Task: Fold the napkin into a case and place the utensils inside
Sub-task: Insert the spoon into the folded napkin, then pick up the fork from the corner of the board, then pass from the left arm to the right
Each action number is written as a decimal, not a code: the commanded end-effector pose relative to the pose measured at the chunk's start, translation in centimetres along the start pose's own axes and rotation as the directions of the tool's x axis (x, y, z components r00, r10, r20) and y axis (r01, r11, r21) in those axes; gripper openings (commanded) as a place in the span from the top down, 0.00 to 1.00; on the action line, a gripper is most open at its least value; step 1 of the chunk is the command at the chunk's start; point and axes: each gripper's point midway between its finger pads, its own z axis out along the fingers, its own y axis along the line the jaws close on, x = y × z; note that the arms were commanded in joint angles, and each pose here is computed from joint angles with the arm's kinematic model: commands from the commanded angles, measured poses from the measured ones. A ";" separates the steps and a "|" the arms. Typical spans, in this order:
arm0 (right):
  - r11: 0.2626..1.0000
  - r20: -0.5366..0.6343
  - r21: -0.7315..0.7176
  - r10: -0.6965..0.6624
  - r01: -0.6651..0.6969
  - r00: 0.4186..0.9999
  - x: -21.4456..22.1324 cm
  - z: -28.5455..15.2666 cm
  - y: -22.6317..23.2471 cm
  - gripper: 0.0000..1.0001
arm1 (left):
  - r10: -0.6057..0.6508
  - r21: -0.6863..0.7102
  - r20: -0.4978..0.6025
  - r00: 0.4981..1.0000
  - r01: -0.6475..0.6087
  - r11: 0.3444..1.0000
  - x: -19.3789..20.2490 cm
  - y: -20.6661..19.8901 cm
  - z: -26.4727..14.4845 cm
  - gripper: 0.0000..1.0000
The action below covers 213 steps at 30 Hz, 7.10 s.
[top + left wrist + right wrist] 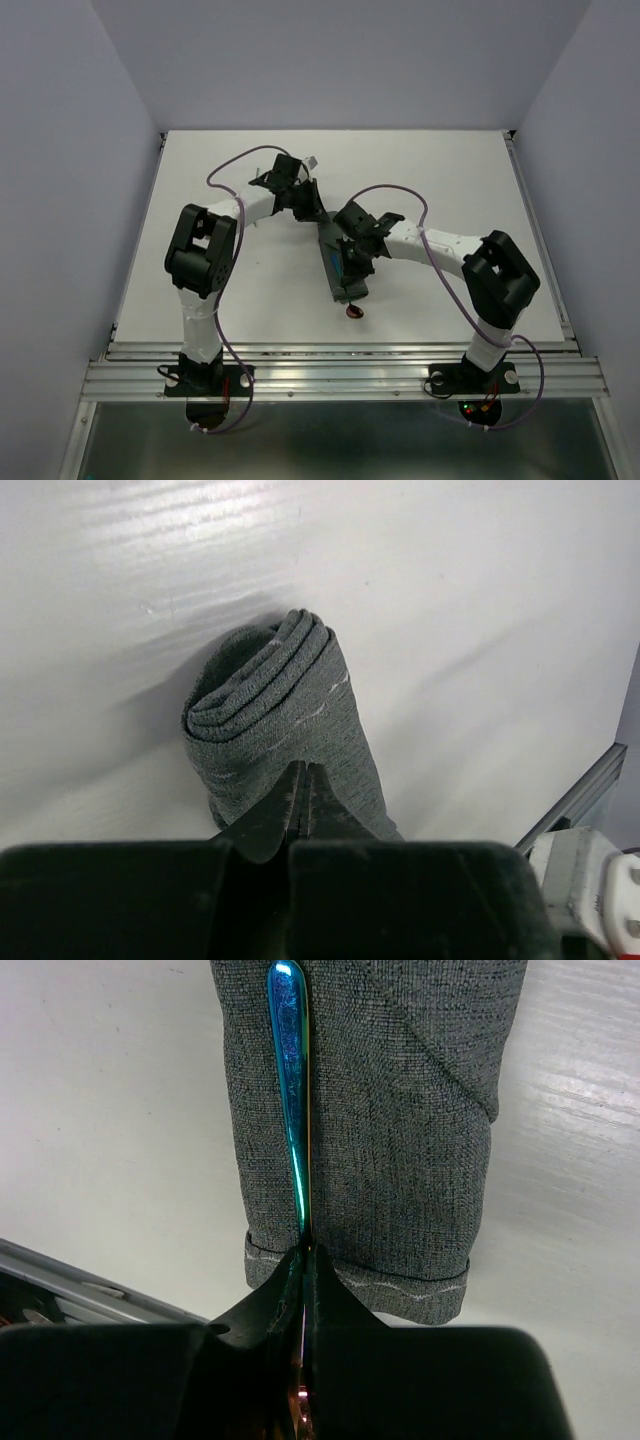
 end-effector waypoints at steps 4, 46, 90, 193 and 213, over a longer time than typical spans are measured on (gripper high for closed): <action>1.000 0.052 -0.018 -0.009 0.010 0.999 -1.2 -0.6 0.8 0.99 | 0.003 0.002 0.063 0.998 -0.003 1.000 -3.5 0.2 -0.7 1.00; 0.993 0.187 0.112 -0.045 0.025 0.981 -10.8 2.2 0.6 0.99 | 0.016 -0.017 -0.084 0.996 -0.018 1.000 0.0 3.1 1.7 1.00; 0.991 0.137 0.131 -0.058 0.040 0.989 -6.7 1.6 -1.5 0.82 | 0.012 -0.018 -0.089 0.996 -0.013 1.000 0.2 3.2 1.8 1.00; 0.992 0.430 -0.097 0.111 -0.076 0.896 -13.6 -7.7 3.5 0.30 | 0.127 -0.103 0.243 0.962 -0.105 0.989 -9.6 4.7 -10.2 1.00; 0.927 0.512 -0.330 0.333 -0.177 0.792 -21.0 -8.7 8.9 0.42 | 0.097 0.181 0.237 0.967 -0.143 0.973 -5.4 -2.1 -11.5 1.00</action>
